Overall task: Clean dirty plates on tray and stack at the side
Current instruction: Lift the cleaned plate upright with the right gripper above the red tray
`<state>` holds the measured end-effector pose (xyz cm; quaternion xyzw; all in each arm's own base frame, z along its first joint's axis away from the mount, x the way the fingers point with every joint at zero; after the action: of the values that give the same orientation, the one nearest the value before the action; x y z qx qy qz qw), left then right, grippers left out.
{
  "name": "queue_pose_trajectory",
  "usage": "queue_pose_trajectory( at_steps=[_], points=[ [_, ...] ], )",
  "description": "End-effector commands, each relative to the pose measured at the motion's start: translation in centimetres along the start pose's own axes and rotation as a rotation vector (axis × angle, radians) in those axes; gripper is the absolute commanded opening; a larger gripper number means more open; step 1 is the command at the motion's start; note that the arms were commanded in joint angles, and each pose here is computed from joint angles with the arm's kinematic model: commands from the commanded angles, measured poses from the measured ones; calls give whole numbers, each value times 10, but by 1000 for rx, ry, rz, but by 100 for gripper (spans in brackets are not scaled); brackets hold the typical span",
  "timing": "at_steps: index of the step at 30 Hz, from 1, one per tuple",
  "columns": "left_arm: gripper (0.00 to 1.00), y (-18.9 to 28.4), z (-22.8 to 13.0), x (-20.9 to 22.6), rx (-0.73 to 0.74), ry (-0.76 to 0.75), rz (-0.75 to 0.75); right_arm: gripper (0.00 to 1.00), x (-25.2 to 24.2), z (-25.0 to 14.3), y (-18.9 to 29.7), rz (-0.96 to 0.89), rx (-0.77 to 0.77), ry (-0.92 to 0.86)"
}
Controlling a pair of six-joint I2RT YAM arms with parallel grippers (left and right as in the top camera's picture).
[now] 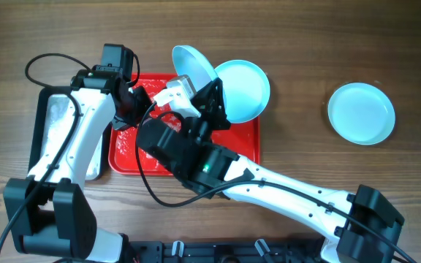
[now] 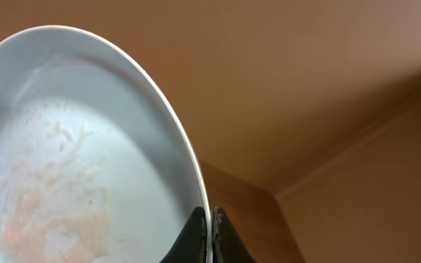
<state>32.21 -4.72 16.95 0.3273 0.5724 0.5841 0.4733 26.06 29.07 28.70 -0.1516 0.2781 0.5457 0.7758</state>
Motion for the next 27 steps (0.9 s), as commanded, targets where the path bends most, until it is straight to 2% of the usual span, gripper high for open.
queue_pose_trajectory(
  at_steps=[1, 10, 15, 27],
  points=[
    [4, 0, 2, -4, 5, -23, -19, 4, -4, 4, 1, -35, -1, -16],
    [4, 0, 2, -4, 5, -23, -19, 4, 8, 5, 2, 83, -9, -19],
    [4, 0, 2, -4, 5, -23, -19, 4, 6, 7, 2, 66, -11, -43],
    [4, 0, 2, -4, 4, -23, -19, 4, 30, -19, 8, 300, 75, -67]
  ],
)
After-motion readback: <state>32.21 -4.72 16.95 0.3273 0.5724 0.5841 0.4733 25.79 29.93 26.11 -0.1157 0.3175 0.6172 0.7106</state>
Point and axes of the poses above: each gripper's point midway between its finger pads, its own y axis back along the fingers, its own x axis along the line the jaws close on, z = x × y, the point moved 7 cm from there along y, back along the fingers, and after that the axes turned 6 degrees about -y, right-handed, at the moved point
